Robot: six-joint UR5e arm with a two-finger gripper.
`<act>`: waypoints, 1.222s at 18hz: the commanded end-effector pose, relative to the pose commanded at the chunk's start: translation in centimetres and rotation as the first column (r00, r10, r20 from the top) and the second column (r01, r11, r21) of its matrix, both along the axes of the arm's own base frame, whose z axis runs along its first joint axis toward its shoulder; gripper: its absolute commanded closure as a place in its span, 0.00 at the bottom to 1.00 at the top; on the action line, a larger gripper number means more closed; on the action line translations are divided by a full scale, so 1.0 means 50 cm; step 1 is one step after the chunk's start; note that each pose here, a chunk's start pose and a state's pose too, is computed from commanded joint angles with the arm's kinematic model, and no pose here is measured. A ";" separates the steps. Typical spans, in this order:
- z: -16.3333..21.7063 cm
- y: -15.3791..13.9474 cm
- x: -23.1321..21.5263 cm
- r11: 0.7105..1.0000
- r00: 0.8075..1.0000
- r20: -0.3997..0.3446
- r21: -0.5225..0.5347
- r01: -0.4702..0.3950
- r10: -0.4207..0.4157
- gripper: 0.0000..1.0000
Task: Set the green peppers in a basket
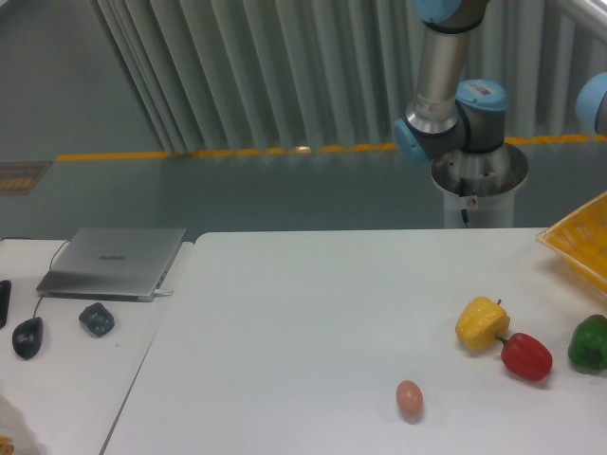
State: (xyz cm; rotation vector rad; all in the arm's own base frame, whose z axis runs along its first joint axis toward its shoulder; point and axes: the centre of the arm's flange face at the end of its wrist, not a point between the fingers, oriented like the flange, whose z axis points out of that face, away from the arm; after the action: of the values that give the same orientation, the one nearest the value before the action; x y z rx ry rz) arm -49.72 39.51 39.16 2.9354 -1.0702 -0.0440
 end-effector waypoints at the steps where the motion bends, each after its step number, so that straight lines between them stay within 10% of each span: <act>1: 0.001 0.000 -0.001 1.000 1.000 -0.002 -0.001 0.000 0.000 0.00; 12: -0.037 -0.015 0.023 1.000 1.000 -0.018 0.011 -0.003 0.003 0.00; 22: -0.017 0.005 0.069 0.977 0.975 -0.057 0.038 -0.211 0.213 0.00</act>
State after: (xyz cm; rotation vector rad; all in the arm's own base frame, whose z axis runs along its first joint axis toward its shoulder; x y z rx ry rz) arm -46.29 39.78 38.30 3.0362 -0.7507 -0.1479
